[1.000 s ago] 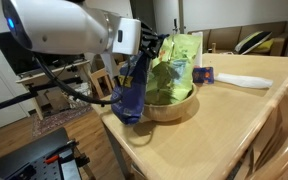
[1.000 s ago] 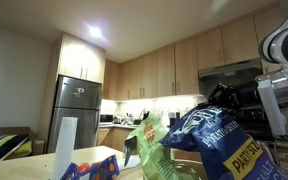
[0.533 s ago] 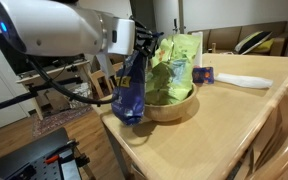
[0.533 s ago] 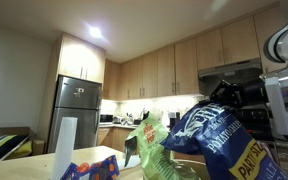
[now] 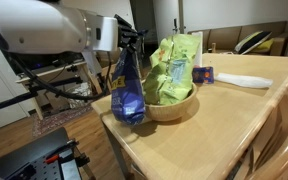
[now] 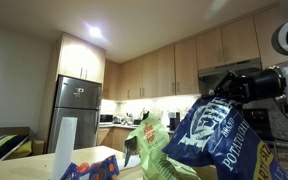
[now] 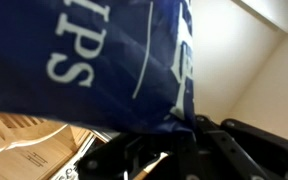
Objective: Move the blue packet of chips to the right
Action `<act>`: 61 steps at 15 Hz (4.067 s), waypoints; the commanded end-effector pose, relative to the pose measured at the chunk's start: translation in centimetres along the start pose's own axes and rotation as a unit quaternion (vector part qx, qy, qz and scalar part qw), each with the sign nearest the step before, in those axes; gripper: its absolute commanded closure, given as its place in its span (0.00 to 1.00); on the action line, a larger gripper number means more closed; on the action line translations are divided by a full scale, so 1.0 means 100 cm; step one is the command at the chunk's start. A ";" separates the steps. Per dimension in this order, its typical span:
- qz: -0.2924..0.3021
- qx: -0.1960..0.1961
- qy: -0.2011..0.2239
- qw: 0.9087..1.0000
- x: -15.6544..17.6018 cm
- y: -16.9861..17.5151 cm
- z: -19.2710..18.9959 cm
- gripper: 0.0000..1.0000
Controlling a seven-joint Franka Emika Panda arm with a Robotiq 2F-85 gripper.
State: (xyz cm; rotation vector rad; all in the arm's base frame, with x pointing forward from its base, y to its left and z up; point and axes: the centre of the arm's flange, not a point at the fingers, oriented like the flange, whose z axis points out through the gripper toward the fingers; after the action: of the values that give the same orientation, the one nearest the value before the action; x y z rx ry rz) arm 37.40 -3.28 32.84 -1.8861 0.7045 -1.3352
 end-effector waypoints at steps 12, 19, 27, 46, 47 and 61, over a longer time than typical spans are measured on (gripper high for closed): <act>-0.031 0.008 -0.051 0.998 -0.068 -0.059 -0.006 1.00; -0.013 0.014 -0.057 0.998 -0.075 -0.059 0.002 1.00; -0.023 0.010 -0.064 0.998 -0.041 -0.045 0.002 0.99; -0.107 0.064 -0.121 0.985 -0.116 -0.075 0.009 1.00; -0.111 0.065 -0.117 0.985 -0.116 -0.074 0.011 1.00; -0.170 0.049 -0.104 0.979 -0.102 -0.062 0.011 1.00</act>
State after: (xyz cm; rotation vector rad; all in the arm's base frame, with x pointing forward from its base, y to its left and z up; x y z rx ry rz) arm 36.17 6.05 32.86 -2.1019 0.2397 -1.3078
